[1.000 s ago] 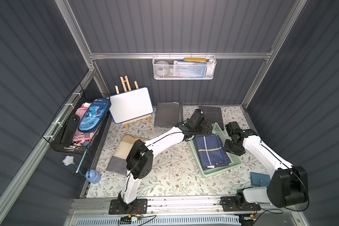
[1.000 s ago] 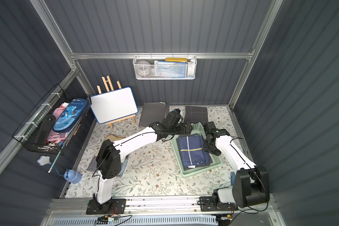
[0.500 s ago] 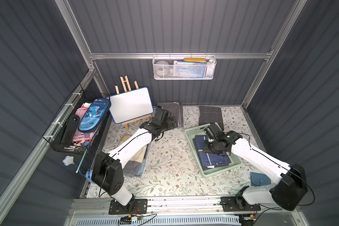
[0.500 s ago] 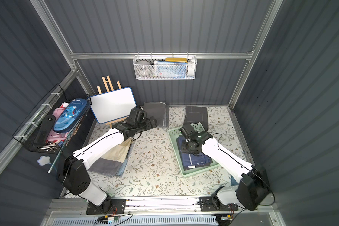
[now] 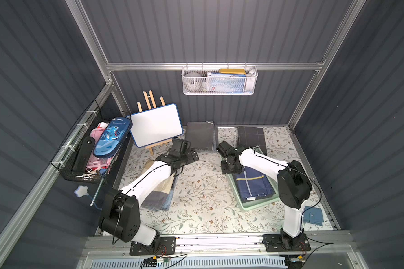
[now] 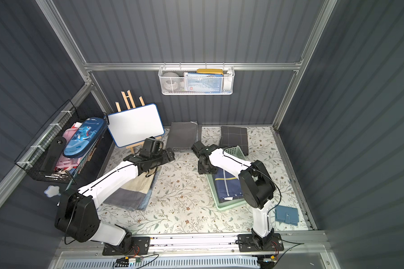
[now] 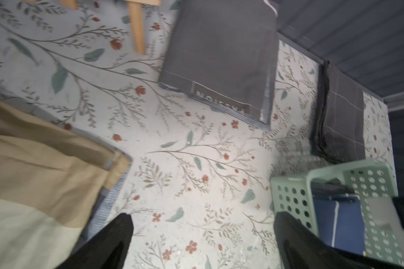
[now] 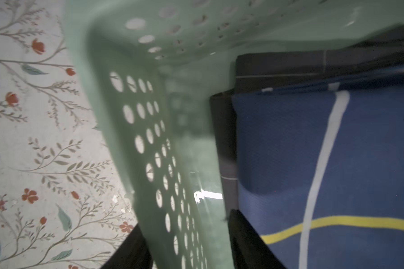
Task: Put the folded pillowcase in the basket
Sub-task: Adjust the basket at the center of the board, then move the pillowcase to the center of the board.
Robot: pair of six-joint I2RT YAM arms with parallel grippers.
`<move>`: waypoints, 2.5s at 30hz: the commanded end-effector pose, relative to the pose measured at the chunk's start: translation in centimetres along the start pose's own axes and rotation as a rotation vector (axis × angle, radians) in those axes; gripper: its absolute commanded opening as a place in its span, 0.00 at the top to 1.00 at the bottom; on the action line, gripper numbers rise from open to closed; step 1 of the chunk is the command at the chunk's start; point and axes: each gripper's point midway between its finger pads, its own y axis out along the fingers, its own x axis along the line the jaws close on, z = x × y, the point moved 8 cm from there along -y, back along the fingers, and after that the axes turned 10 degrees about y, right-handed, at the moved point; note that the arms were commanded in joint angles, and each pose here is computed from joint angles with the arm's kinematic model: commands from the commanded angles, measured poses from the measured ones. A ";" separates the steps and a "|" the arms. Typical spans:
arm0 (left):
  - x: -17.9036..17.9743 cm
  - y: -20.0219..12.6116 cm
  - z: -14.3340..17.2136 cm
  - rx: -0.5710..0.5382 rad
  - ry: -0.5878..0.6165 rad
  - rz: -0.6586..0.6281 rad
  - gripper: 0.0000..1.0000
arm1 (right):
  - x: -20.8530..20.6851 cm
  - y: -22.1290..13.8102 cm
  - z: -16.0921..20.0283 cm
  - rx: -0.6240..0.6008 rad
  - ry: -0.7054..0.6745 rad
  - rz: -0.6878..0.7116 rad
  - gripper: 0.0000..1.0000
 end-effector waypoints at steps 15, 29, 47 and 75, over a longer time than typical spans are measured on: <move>7.4 7.3 7.3 0.238 -0.205 0.032 0.00 | -8.3 -4.4 -2.8 -0.130 0.239 0.004 0.46; -2.1 5.5 9.1 0.283 -0.336 0.424 0.00 | -8.6 -8.7 -1.4 -0.218 0.211 -0.115 0.46; -5.4 1.9 -1.6 0.006 -0.352 0.467 0.01 | -3.6 -8.7 4.3 -0.091 0.073 -0.299 0.48; 12.7 -9.5 -6.4 -0.310 -0.346 0.195 0.01 | 22.2 1.5 17.1 0.414 -0.396 -0.480 0.52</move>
